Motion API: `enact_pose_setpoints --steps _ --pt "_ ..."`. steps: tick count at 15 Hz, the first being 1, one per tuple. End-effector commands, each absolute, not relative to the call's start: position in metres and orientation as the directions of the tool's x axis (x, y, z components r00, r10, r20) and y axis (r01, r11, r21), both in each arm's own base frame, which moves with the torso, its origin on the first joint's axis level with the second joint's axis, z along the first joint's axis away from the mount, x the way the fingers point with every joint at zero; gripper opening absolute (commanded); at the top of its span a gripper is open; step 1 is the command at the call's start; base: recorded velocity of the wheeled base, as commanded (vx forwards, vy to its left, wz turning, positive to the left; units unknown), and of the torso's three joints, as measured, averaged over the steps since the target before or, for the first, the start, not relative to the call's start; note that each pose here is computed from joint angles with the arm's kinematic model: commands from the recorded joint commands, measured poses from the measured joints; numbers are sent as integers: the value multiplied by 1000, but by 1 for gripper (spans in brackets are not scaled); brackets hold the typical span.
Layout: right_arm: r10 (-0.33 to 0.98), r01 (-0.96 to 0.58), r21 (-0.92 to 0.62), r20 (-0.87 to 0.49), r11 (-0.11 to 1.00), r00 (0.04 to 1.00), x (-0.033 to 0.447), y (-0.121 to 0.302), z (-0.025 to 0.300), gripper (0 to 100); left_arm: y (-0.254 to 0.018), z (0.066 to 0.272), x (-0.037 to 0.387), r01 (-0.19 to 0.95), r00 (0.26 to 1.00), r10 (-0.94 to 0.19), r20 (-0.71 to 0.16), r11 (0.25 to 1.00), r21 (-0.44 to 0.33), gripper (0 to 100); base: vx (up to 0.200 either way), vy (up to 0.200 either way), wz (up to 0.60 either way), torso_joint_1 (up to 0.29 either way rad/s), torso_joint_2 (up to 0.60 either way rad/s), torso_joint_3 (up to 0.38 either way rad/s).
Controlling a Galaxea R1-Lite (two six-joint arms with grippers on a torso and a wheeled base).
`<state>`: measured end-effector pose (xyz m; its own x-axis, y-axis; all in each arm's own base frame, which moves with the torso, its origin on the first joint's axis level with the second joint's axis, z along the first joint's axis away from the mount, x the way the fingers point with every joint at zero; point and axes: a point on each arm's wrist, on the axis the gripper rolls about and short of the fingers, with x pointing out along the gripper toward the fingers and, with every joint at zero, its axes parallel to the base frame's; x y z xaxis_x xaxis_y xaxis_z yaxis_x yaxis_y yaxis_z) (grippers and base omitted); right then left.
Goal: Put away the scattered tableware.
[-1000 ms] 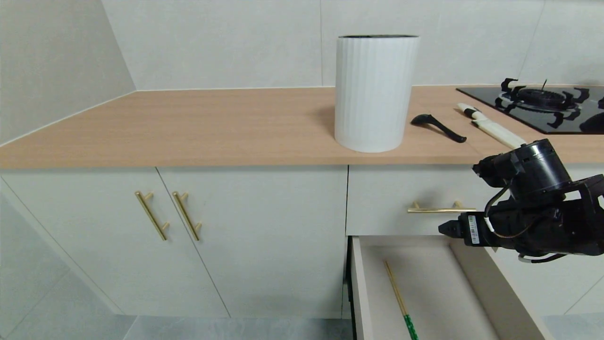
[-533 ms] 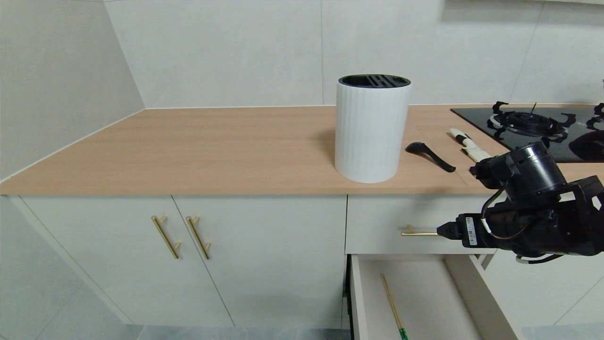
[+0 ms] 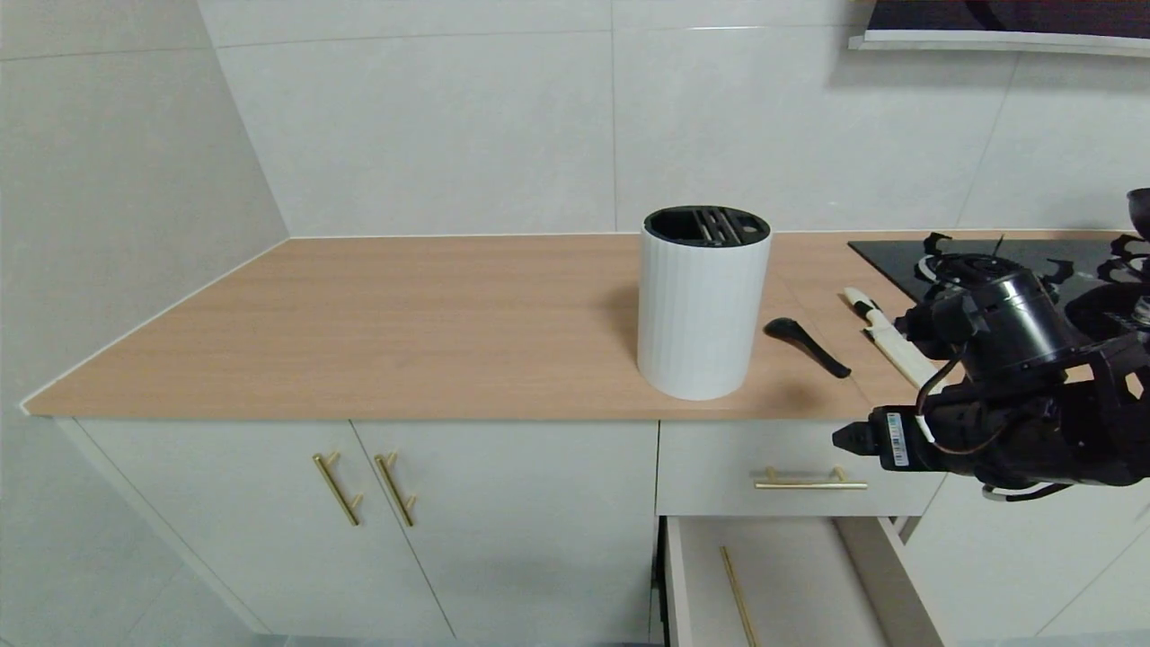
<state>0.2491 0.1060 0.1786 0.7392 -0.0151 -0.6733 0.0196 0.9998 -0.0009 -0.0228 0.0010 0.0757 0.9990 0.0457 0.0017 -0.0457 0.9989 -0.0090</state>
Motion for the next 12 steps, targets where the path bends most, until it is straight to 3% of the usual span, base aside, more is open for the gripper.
enact_pose_setpoints --steps 1,5,9,12 --pt "-15 18 -3 -675 1000 738 250 106 178 100 1 76 -23 -48 999 48 2 999 -9 100 0 0 0 100 -232 -110" --pt "-12 14 -2 -606 1000 795 273 110 180 100 1 75 -23 -46 999 46 0 999 -9 100 0 0 0 27 -50 -28" --pt "-48 17 -68 -489 998 871 333 94 182 100 1 76 -23 -48 999 48 2 999 -9 100 0 0 0 0 0 0" --pt "90 -114 -27 -453 993 887 381 82 176 100 1 76 -23 -46 999 46 2 999 -9 100 0 0 0 0 0 0"
